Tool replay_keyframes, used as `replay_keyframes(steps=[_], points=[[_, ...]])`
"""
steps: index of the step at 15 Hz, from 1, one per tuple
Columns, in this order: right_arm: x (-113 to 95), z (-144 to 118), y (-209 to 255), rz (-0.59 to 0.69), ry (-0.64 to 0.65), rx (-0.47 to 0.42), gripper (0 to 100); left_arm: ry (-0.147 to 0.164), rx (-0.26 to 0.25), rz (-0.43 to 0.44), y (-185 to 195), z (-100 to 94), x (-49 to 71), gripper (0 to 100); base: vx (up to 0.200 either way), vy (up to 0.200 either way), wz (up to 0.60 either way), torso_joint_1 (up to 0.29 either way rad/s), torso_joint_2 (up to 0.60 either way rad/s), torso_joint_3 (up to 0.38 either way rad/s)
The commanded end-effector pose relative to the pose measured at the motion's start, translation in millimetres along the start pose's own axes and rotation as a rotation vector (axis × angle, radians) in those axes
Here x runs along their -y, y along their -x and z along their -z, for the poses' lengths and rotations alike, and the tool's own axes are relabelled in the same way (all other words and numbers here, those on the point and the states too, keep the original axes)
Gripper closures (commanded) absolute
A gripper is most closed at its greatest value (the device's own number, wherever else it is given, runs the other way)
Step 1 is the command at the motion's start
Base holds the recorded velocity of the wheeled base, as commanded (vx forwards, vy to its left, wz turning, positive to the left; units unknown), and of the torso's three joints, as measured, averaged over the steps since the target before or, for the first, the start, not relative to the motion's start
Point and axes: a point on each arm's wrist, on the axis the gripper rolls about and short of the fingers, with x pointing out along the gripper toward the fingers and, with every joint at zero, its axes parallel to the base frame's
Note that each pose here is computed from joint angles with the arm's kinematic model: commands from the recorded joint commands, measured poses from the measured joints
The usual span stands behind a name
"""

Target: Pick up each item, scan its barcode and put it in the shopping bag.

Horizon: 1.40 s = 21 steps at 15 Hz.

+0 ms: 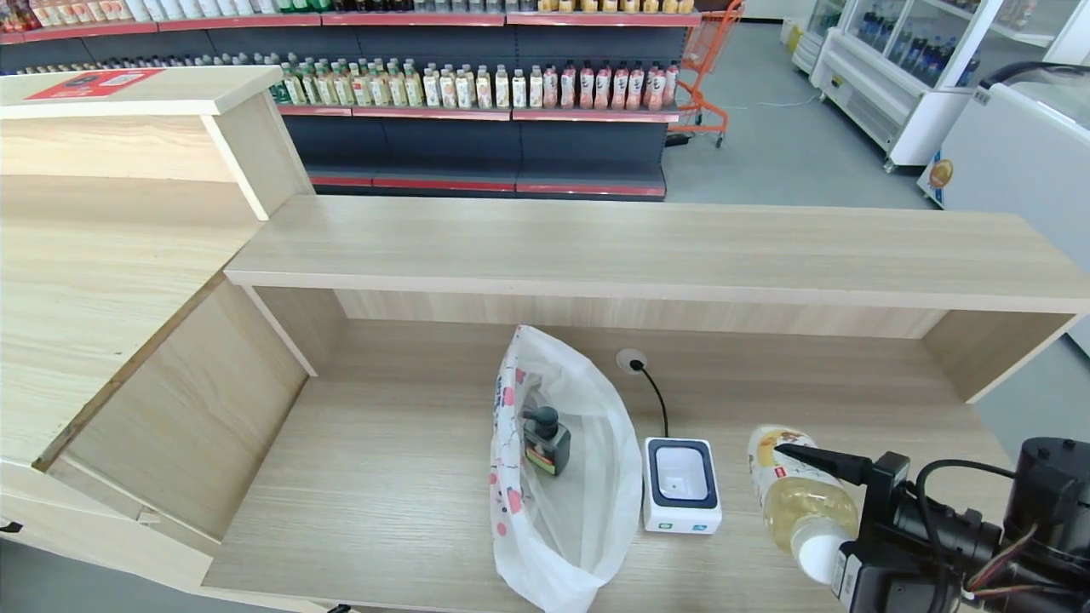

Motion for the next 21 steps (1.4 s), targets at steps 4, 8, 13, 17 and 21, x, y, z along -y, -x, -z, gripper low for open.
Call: replay_keyframes(steps=[4,8,13,17,21], points=[[-24.6,7.6,-21.1,-0.108,-0.010,0.009,100,0.000,0.000,0.000,0.0,0.1,0.0,0,0.000,0.000,0.00,0.000,0.00,0.000],[-24.8,15.0,-39.8,-0.100,-0.012,0.027,100,0.000,0.000,0.000,0.0,0.1,0.0,0,0.000,0.000,0.00,0.000,0.00,0.000],[-28.2,23.7,-62.0,-0.100,-0.004,0.090,100,0.000,0.000,0.000,0.0,0.1,0.0,0,0.000,0.000,0.00,0.000,0.00,0.000],[-34.1,29.0,-75.7,-0.110,0.009,0.135,100,0.000,0.000,0.000,0.0,0.1,0.0,0,0.000,0.000,0.00,0.000,0.00,0.000],[-38.0,35.7,-92.1,-0.104,0.030,0.173,100,0.000,0.000,0.000,0.0,0.1,0.0,0,0.000,0.000,0.00,0.000,0.00,0.000]])
